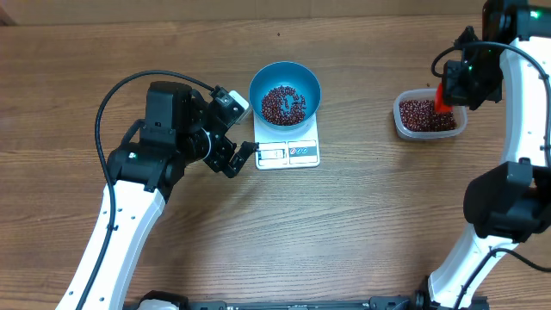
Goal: Scoop item into bowl and weigh 150g on scale
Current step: 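Dip the scoop into the red beans with the right gripper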
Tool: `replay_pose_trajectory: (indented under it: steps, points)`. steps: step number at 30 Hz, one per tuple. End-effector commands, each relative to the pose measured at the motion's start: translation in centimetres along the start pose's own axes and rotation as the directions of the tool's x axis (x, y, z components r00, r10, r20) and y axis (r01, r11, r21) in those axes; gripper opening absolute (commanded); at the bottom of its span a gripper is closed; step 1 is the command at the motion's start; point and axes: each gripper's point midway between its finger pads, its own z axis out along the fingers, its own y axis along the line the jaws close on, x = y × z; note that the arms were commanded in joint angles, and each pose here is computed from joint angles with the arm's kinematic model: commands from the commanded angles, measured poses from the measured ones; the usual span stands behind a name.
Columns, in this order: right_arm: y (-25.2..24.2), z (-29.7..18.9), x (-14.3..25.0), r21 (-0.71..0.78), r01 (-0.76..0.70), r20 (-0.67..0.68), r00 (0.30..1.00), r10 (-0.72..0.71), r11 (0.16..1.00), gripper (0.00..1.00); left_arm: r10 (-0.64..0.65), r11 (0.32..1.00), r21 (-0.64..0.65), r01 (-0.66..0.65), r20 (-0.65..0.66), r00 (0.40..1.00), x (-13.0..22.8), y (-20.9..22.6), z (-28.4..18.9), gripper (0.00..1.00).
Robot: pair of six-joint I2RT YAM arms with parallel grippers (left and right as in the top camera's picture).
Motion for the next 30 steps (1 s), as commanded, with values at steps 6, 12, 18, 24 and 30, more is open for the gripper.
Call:
replay_pose_trajectory:
  steps: [6, 12, 18, 24, 30]
  points:
    - [-1.9, 2.0, -0.9, 0.066, 0.023, -0.021, 1.000, -0.022, 0.998, 0.04, -0.013, 1.000, -0.005, 0.013, 0.002, 1.000, 0.0, 0.3, -0.1, 1.00]
    - [-2.6, 3.2, -0.7, 0.065, 0.007, -0.037, 0.999, -0.004, 0.998, 0.04, -0.013, 1.000, -0.005, 0.013, 0.002, 1.000, 0.0, 0.3, -0.1, 1.00]
    - [-2.9, 4.5, -0.2, 0.063, 0.000, -0.059, 0.998, 0.003, 0.998, 0.04, -0.013, 1.000, -0.005, 0.013, 0.002, 1.000, 0.0, 0.3, -0.1, 1.00]
    - [-2.7, 5.3, -0.9, 0.047, 0.000, -0.034, 0.999, 0.002, 0.999, 0.04, -0.013, 1.000, -0.005, 0.013, 0.002, 1.000, 0.0, 0.3, -0.1, 1.00]
    - [-2.6, 6.1, -1.4, 0.039, 0.014, -0.034, 0.999, -0.012, 0.999, 0.04, -0.013, 1.000, -0.005, 0.013, 0.002, 1.000, 0.0, 0.3, -0.1, 1.00]
